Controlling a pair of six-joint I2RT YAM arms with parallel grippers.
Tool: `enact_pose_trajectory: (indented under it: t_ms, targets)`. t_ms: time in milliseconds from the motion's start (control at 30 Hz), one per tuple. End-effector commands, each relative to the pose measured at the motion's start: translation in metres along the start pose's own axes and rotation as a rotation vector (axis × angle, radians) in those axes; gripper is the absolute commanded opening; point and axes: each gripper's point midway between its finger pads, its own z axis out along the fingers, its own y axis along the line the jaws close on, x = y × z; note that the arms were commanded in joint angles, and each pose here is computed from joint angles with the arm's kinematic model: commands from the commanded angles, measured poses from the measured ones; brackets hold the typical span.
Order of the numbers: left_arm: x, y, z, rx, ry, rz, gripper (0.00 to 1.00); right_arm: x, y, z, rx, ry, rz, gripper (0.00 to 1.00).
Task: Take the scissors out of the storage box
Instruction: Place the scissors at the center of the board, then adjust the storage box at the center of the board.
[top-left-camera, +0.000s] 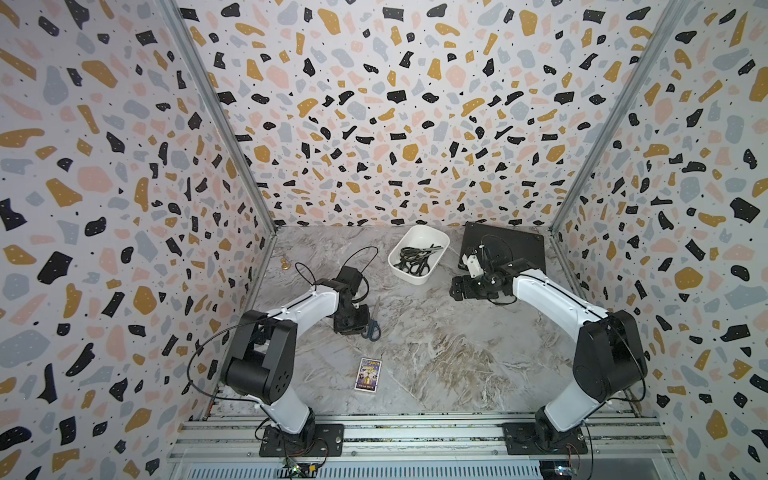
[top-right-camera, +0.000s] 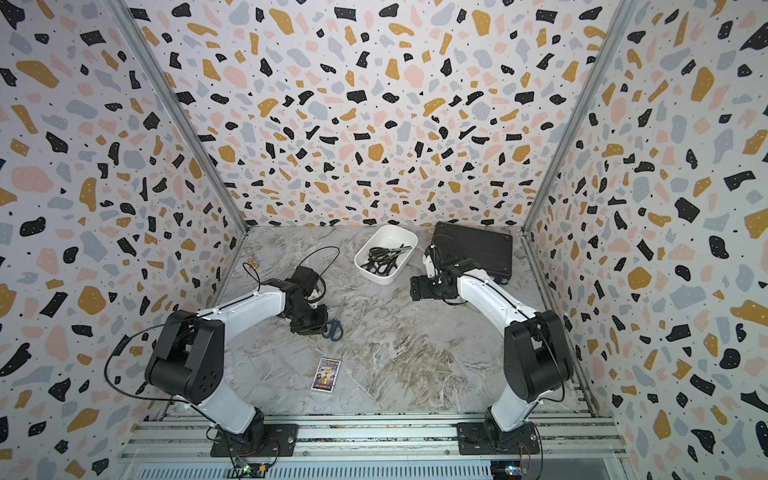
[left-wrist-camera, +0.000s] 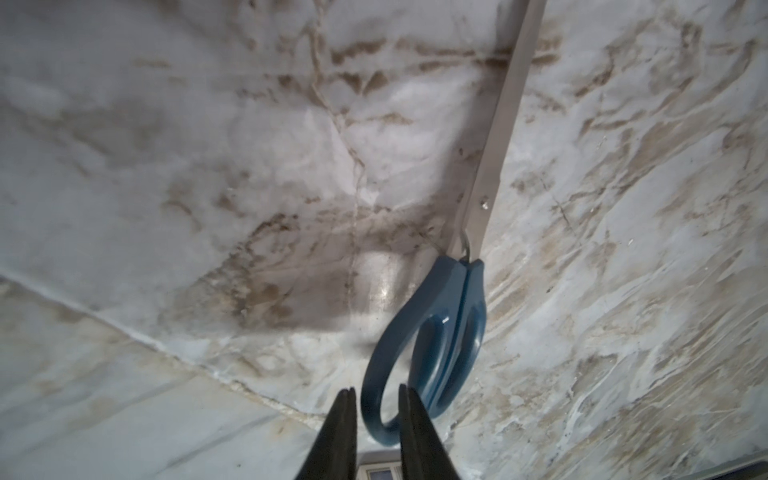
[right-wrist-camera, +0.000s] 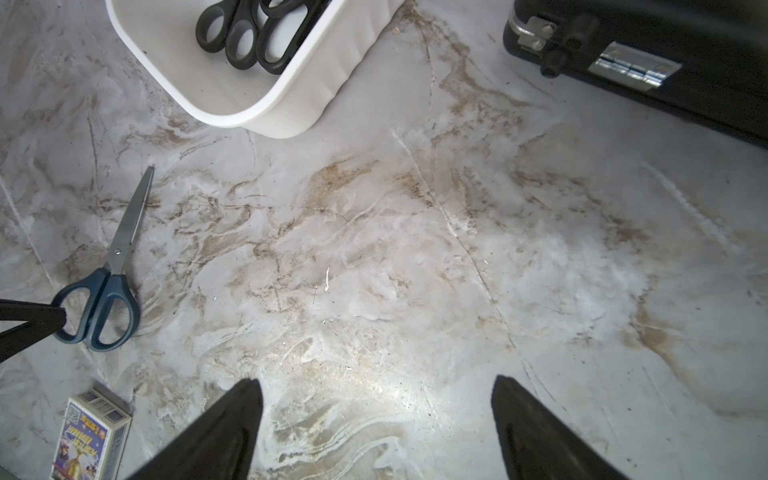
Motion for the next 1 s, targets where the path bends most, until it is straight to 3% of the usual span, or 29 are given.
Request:
enact_pose_trajectory:
  t_ms: [0, 133, 200, 267, 333, 433, 633, 967]
  targets:
    - [-0.005, -0.003, -0.017, -0.004, -0.016, 0.025, 0.28, -0.014, 0.007, -0.015, -0.006, -0.031, -0.027, 0.92]
    - [-0.033, 0.000, -0.072, -0.109, -0.167, 0.056, 0.39, -0.019, 0.007, -0.019, 0.003, -0.042, -0.036, 0.92]
    - [-0.062, -0.017, -0.095, -0.076, -0.276, 0.071, 0.41, -0.021, 0.008, -0.019, 0.004, -0.048, -0.029, 0.92]
    - [-0.096, -0.044, -0.104, 0.004, -0.340, 0.072, 0.42, -0.024, 0.003, -0.015, 0.023, -0.060, -0.001, 0.92]
    - [-0.117, -0.063, -0.100, 0.048, -0.322, 0.065, 0.41, -0.040, 0.000, -0.009, 0.045, -0.107, 0.055, 0.92]
    - [-0.129, -0.074, -0.096, 0.056, -0.322, 0.081, 0.40, -0.069, -0.003, 0.010, 0.068, -0.149, 0.168, 0.89]
    - [-0.121, -0.063, -0.098, -0.002, -0.331, 0.108, 0.41, -0.109, -0.003, 0.051, 0.072, -0.183, 0.302, 0.81]
    - [-0.075, -0.065, -0.073, -0.011, -0.268, 0.163, 0.40, -0.135, 0.003, 0.100, 0.052, -0.177, 0.345, 0.75]
